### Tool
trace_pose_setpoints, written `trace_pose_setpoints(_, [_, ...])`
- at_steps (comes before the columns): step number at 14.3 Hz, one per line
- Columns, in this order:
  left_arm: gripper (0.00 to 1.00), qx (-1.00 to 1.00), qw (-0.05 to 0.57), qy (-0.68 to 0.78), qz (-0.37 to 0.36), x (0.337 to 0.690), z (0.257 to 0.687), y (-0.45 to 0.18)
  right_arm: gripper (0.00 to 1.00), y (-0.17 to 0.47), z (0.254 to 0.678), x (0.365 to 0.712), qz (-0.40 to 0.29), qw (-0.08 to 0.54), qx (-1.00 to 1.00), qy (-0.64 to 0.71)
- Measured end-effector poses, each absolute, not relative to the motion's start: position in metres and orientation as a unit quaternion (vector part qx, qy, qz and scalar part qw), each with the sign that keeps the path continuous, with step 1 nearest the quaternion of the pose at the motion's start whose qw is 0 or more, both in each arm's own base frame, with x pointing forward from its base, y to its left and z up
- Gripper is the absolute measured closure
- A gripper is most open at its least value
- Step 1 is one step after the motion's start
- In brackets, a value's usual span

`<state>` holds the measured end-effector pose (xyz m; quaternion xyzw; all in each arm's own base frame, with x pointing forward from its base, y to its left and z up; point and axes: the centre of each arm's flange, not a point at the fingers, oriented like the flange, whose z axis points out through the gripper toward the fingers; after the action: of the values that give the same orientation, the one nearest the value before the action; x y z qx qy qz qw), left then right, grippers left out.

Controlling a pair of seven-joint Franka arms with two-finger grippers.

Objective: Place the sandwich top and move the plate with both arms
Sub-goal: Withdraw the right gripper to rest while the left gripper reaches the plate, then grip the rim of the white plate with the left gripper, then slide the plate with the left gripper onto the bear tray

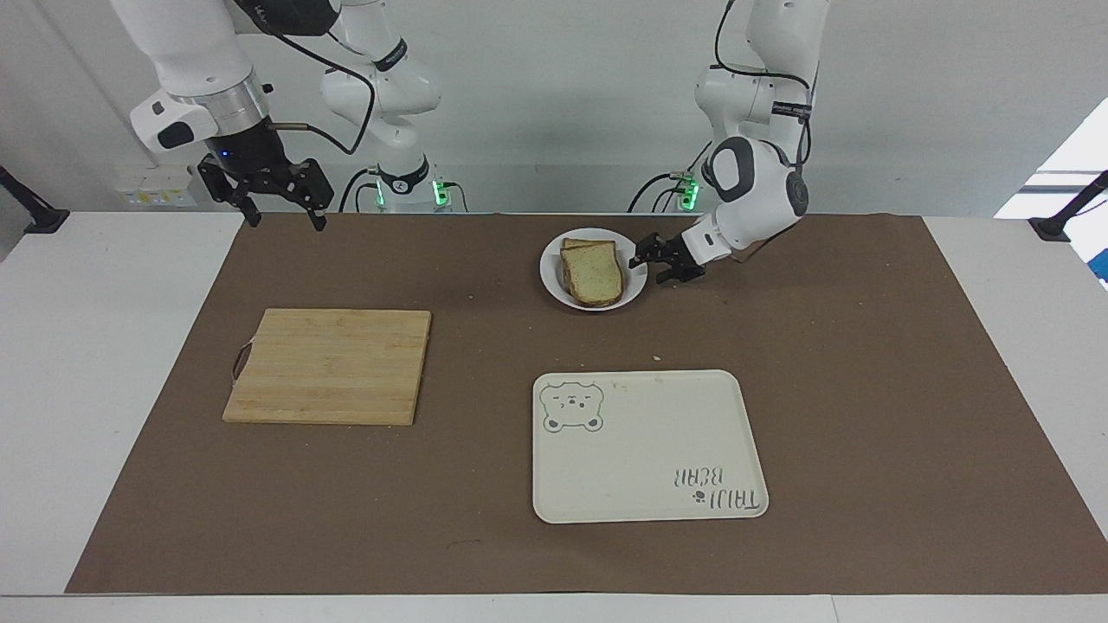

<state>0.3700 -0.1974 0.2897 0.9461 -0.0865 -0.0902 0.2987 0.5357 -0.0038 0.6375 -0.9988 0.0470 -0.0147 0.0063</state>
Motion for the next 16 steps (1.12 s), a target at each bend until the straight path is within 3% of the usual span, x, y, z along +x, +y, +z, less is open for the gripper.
trace_pose_setpoints(1, [0.42,0.947,0.296,-0.088,-0.091,0.365,0.286,-0.200,0.00,-0.004,0.639,0.534,-0.009,0.006,-0.999,0.043])
trace_pose_setpoints(2, [0.42,0.948,0.293,-0.089,-0.091,0.362,0.283,-0.200,0.00,-0.004,0.641,0.533,-0.006,0.006,-0.999,0.040])
trace_pose_setpoints(3, [0.51,0.948,0.292,-0.092,-0.091,0.359,0.281,-0.200,0.00,-0.004,0.643,0.532,-0.006,0.006,-0.999,0.039])
trace_pose_setpoints(5, [0.54,0.949,0.286,-0.097,-0.090,0.353,0.276,-0.202,0.00,-0.004,0.643,0.532,-0.006,0.006,-0.999,0.037])
trace_pose_setpoints(7, [0.79,0.950,0.288,-0.092,-0.084,0.346,0.274,-0.206,0.00,-0.004,0.643,0.532,-0.006,0.005,-0.999,0.034])
trace_pose_setpoints(8, [0.85,0.948,0.294,-0.086,-0.081,0.344,0.276,-0.207,0.00,-0.005,0.643,0.532,-0.006,0.001,-1.000,0.030])
trace_pose_setpoints(12, [0.89,0.943,0.318,-0.063,-0.077,0.344,0.274,-0.200,0.00,-0.008,0.642,0.532,-0.005,-0.011,-1.000,0.020])
trace_pose_setpoints(16, [0.91,0.926,0.367,-0.040,-0.083,0.367,0.286,-0.172,0.00,-0.008,0.642,0.532,-0.005,-0.011,-1.000,0.020])
